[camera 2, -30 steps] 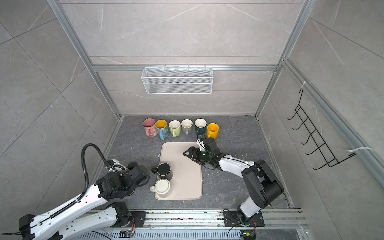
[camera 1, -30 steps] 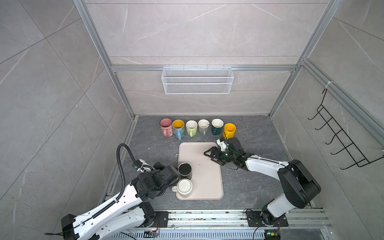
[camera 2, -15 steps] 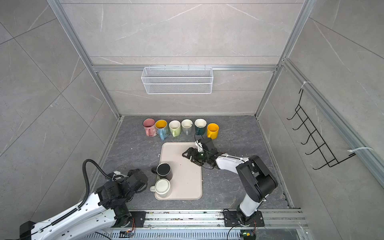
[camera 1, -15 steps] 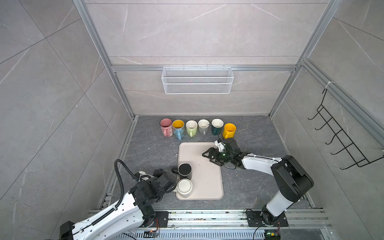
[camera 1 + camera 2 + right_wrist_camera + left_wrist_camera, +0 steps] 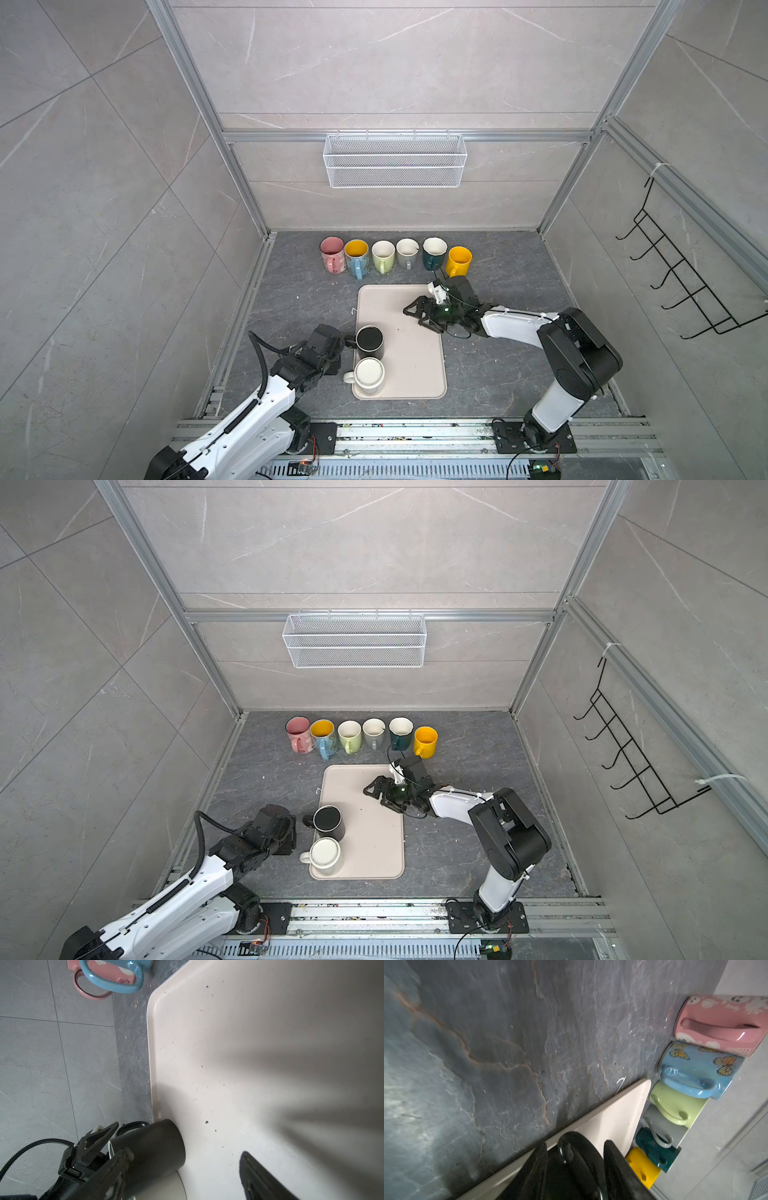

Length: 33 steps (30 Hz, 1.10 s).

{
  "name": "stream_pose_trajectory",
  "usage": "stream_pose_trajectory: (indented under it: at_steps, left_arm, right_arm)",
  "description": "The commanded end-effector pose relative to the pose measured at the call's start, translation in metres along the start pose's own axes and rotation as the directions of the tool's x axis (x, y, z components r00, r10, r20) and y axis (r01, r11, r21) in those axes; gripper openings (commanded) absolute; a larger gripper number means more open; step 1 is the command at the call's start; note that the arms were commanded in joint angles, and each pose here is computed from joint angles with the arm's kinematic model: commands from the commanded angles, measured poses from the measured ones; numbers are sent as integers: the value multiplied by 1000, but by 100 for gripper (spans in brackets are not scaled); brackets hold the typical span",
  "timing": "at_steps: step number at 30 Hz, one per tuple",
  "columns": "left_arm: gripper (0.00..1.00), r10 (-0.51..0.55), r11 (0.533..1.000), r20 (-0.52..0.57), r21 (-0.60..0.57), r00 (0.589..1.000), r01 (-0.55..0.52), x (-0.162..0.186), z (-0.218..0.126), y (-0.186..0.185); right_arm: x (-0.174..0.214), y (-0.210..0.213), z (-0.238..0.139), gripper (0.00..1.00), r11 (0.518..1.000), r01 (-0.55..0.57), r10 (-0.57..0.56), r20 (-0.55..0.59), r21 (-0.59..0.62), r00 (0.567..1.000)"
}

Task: Turn the mug right side up
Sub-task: 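Lower the left gripper onto the black mug's handle and close it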

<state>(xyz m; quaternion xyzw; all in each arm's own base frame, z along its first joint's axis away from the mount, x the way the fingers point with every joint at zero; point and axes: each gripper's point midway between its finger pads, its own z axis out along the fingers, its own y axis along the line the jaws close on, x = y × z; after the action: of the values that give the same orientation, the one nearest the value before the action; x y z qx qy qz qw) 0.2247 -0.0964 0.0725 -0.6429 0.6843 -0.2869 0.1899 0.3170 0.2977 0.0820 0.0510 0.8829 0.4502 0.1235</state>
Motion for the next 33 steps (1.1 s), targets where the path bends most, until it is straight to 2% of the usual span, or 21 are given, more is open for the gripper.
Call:
stream_pose_trajectory:
  at_steps: [1,9,19,23,33]
  left_arm:
    - [48,-7,1000,-124,27,992,10,22,2,-12]
    - [49,-52,999,-204,2,978,53,33,14,-11]
    - [49,-79,996,-185,18,980,84,26,14,-14]
    - [56,-90,995,-171,31,981,97,22,14,-18]
    - [60,-83,993,-193,66,978,97,28,10,-39]
  right_arm:
    - [1,2,3,86,1000,24,-24,-14,6,1000]
    - [2,-4,9,86,1000,6,-6,-31,15,999]
    - [3,-6,11,86,1000,0,1,-41,18,999]
    - [4,-7,13,86,1000,-2,3,-45,19,999]
    - [5,-11,16,86,1000,-10,12,-57,25,998]
